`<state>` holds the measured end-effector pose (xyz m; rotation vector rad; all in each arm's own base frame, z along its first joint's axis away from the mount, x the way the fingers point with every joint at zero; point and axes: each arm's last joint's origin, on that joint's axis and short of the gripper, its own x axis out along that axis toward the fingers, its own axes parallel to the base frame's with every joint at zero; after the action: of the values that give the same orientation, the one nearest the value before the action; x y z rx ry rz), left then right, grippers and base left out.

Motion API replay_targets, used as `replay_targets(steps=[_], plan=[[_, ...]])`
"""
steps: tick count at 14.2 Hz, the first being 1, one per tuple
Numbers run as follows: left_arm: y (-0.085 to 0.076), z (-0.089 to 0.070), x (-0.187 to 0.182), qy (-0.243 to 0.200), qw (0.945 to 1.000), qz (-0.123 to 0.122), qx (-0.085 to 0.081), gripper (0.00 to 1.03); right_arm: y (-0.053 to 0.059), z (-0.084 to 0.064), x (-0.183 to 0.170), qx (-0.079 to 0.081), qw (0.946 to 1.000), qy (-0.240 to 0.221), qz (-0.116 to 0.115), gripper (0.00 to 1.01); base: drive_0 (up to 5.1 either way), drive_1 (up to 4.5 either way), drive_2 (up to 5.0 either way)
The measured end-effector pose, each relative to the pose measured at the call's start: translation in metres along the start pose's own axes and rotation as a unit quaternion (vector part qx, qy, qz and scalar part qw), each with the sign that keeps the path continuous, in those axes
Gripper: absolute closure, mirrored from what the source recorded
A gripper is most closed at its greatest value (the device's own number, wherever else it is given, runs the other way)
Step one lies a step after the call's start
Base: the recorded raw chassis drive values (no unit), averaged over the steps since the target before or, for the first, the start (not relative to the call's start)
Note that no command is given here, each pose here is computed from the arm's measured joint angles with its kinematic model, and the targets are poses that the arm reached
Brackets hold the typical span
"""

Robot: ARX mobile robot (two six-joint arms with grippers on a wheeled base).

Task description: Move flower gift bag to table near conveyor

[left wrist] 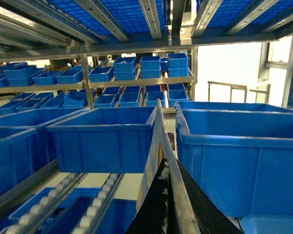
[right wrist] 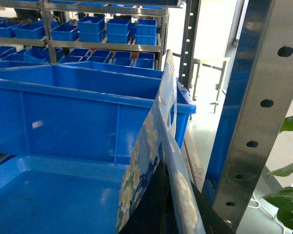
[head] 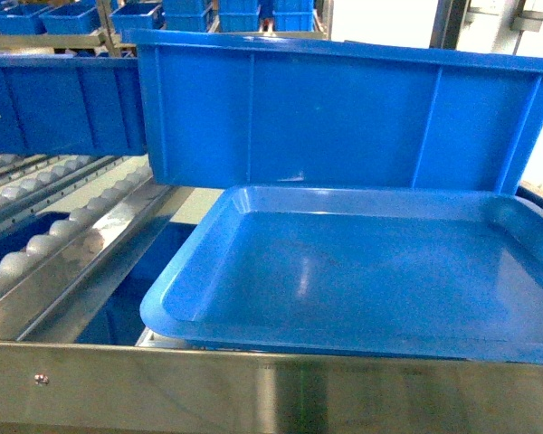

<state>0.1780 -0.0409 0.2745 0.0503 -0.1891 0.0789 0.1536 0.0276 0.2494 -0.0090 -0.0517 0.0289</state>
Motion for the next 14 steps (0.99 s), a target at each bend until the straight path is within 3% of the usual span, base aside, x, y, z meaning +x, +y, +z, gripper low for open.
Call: replay_targets(steps=[7,14], plan=[[-0.001,0.0002,-0.0001,-0.001,1.0,-0.006,-0.001,1.01,-0.0002,-0.0004,0.0002,0.0,1.0,0.002,-0.001,0.99,-4.8,2.27,2.8],[-0.001,0.0002,-0.0001,-0.002,1.0,-0.006,-0.001,1.01,0.0,0.0,0.0001,0.0,1.0,0.0,0.0,0.99,-4.4,0.57,4.2]])
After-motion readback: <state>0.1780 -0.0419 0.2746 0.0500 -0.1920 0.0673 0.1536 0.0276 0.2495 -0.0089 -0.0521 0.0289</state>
